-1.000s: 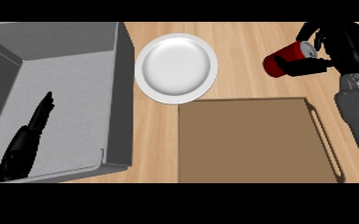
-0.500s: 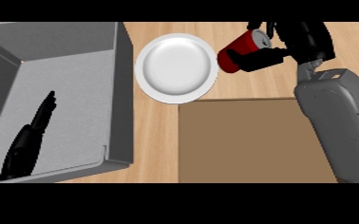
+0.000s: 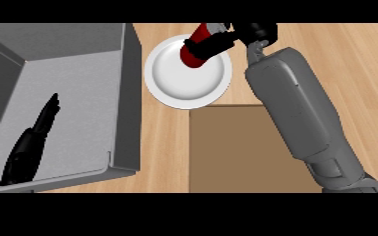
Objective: Pick the can from the tray and place it in the plate
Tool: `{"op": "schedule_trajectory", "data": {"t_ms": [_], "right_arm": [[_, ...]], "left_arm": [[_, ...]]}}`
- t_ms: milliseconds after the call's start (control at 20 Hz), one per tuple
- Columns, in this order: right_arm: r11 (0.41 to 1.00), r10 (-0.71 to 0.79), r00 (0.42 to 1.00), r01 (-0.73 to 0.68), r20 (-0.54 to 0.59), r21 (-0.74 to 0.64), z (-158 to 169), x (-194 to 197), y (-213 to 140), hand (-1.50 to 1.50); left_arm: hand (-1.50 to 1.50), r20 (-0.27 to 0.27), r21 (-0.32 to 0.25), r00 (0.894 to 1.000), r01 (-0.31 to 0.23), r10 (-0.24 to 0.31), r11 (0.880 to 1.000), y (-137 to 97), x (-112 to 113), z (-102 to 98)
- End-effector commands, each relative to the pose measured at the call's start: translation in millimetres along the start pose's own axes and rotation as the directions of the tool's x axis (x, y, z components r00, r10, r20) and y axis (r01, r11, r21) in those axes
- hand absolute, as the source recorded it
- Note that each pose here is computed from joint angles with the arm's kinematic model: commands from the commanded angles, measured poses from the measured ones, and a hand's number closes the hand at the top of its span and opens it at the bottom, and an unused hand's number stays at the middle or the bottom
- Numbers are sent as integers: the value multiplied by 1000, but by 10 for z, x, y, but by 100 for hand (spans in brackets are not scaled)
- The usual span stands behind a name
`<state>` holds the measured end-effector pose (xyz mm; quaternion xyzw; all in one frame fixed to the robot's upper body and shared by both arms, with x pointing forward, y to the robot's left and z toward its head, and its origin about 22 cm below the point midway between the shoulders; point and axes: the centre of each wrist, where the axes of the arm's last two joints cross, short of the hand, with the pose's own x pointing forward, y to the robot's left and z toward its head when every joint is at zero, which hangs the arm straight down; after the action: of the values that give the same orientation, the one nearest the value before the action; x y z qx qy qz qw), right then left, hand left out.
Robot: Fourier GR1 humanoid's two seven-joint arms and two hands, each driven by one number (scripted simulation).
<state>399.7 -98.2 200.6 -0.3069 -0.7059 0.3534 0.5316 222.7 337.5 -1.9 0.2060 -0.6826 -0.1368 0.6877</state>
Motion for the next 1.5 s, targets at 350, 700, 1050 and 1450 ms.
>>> {"op": "schedule_trajectory", "data": {"t_ms": [350,700,1050,1450], "right_arm": [[983,41,995,-24,-93,181,-345,193,665,150],[980,-134,952,170,-276,107,-285,-162,952,150],[974,-175,939,209,-297,86,-286,-259,1049,-150],[887,-444,861,384,-247,-256,-329,-290,926,-150]], "left_arm": [[0,4,-21,1000,-11,11,1000,-2,56,98],[0,60,-67,998,4,0,998,-246,136,-189],[0,32,-70,999,-12,14,997,-165,124,-147],[0,3,-37,1000,-10,10,999,-88,8,-70]]}}
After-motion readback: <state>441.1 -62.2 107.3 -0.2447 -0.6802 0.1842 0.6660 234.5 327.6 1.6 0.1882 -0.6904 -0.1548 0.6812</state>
